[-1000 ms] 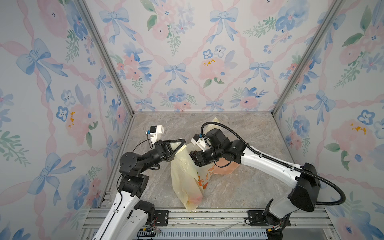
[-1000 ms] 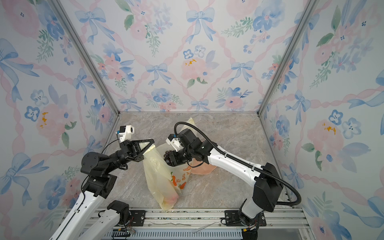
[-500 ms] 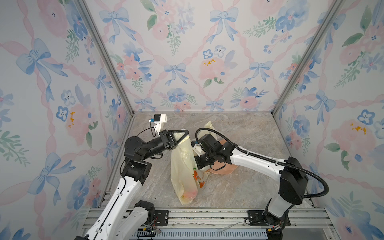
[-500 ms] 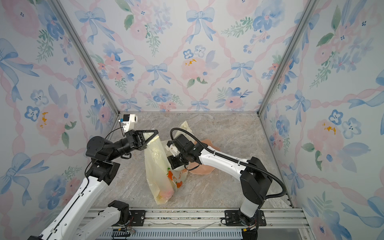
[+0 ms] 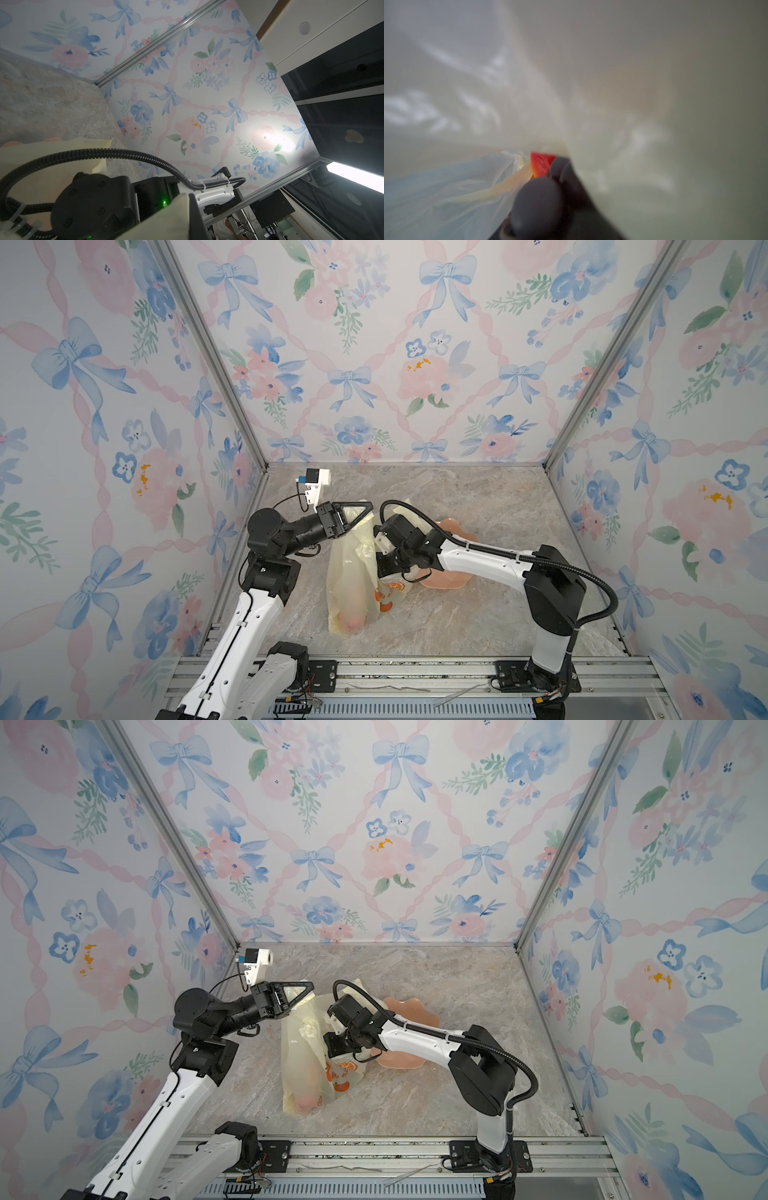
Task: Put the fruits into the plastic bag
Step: 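Lower the grapes into the bag and open the right gripper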
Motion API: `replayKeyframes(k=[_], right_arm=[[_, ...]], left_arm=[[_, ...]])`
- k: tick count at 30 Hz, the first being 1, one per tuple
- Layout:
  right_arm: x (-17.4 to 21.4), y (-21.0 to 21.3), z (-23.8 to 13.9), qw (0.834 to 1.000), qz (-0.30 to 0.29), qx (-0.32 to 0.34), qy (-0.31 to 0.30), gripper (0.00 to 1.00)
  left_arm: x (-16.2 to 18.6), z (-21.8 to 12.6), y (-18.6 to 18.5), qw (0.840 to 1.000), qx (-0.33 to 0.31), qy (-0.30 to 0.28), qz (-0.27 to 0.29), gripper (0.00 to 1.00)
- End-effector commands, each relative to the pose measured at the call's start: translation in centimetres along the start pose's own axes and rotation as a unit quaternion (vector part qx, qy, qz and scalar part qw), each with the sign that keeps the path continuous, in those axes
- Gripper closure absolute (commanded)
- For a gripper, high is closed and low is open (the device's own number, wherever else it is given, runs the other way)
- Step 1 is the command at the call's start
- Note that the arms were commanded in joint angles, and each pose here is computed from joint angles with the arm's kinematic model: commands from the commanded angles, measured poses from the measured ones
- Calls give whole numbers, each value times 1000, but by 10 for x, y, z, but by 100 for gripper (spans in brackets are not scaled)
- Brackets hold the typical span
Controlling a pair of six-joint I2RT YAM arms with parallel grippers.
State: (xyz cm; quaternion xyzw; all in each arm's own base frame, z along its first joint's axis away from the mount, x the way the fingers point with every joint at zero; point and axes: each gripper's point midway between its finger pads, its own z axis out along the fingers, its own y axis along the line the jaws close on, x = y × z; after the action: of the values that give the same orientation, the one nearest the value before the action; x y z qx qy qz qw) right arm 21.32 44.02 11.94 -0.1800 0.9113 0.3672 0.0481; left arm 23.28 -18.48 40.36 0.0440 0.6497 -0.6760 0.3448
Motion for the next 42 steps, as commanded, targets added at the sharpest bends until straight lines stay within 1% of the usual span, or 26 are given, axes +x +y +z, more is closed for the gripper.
replayKeyframes(k=[1, 3, 5, 6, 7, 13, 16, 26, 29, 34, 35, 38, 42], right_arm=[[-4, 18, 2, 1000, -4, -17, 1, 41], [-4, 24, 1, 1000, -9, -19, 3, 36], [-3, 29, -3, 1000, -14, -19, 4, 30], [-2, 31, -6, 1000, -18, -18, 4, 27], [-2, 33, -10, 1000, -21, -15, 2, 25], [2, 35, -37, 999, -42, 15, -11, 17], [6, 33, -46, 998, -48, 31, -13, 15], [11, 41, -84, 995, -71, 63, -38, 9], [9, 41, -97, 991, -90, 82, -50, 9], [5, 37, -114, 986, -101, 115, -66, 8], [4, 43, -127, 985, -107, 112, -80, 8], [0, 46, -145, 980, -119, 124, -97, 8], [-5, 58, -179, 973, -140, 133, -127, 7]], left_arm=[[14, -10, -1, 1000, -3, 11, 18, 100], [19, -13, 5, 1000, -13, 11, 12, 100], [20, -16, 3, 1000, -15, 4, 16, 100], [25, -18, 15, 1000, -25, 4, 3, 100], [26, -20, 17, 1000, -29, 1, 0, 100], [36, -27, 30, 998, -64, 1, -3, 100], [39, -30, 29, 997, -77, 2, 4, 100], [43, -36, 20, 997, -76, -3, 12, 100], [44, -36, 21, 997, -78, -3, 12, 100], [44, -36, 23, 997, -79, -3, 11, 100], [44, -36, 22, 997, -78, -4, 12, 100], [43, -36, 20, 997, -77, -4, 14, 100], [43, -36, 19, 997, -76, -4, 15, 100]])
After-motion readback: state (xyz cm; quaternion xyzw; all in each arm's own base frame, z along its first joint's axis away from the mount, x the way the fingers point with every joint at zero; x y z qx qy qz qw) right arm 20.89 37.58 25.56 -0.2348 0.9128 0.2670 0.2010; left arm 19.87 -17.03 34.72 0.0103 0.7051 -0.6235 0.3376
